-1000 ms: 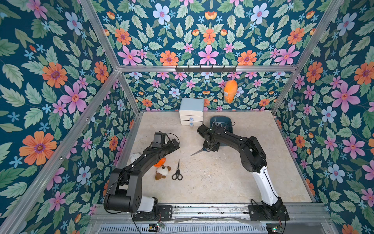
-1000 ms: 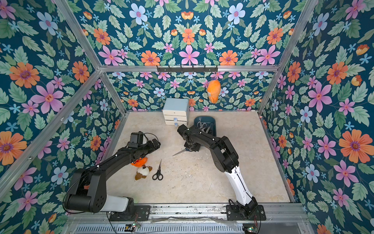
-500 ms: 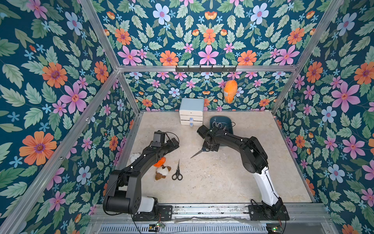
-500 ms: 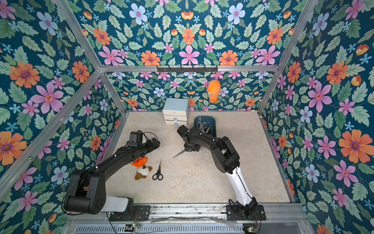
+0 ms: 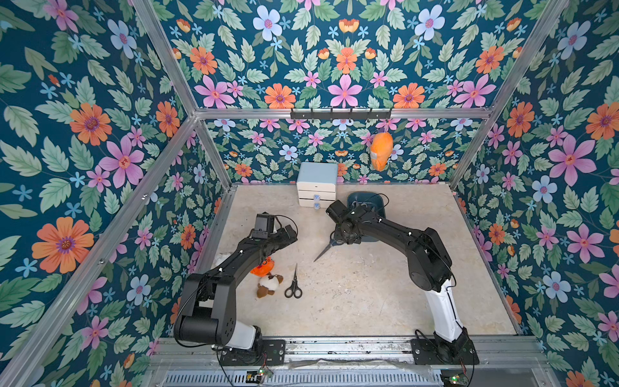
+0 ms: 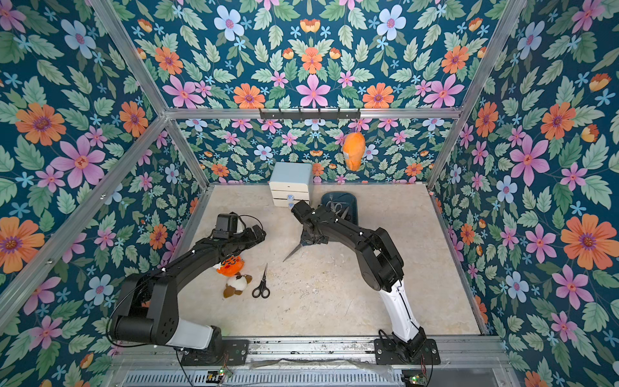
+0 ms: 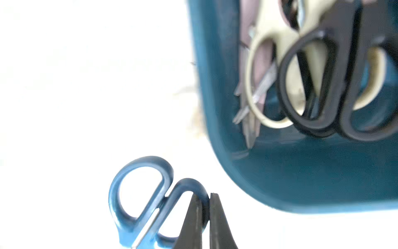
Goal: Put the scissors into the storage box
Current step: Pick up the scissors from the center of the board, then place the scissors in the storage box.
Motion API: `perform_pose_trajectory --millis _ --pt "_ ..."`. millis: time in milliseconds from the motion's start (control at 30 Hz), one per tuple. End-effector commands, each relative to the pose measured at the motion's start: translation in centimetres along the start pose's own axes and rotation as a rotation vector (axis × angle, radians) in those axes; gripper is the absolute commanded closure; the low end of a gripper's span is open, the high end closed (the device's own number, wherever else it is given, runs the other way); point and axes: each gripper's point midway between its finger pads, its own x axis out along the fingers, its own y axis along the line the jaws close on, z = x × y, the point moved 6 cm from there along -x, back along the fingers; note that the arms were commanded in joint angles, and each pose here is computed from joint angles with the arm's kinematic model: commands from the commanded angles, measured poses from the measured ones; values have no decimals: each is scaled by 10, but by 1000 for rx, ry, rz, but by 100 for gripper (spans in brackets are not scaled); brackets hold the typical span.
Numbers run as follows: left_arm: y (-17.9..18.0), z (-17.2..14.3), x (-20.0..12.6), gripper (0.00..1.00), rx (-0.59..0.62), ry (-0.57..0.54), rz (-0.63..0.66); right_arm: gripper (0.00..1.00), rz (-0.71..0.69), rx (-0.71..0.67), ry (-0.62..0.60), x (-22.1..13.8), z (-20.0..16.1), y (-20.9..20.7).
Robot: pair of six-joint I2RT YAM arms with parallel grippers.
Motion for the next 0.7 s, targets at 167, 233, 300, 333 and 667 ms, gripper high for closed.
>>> perform_pose_trajectory --millis 167,233,300,333,667 --pt "-10 13 7 1 15 4 -23 100 46 -140 -29 -39 12 3" --pt "-11 15 9 1 15 6 -24 100 30 -183 -51 -49 21 3" --pt "-12 17 11 1 16 12 -25 100 10 -216 -64 -57 31 0" --pt "-13 18 12 1 16 15 -25 100 -3 -227 -69 -60 36 -2" --pt "-18 30 18 1 5 -2 -24 100 -40 -181 -89 -66 105 -52"
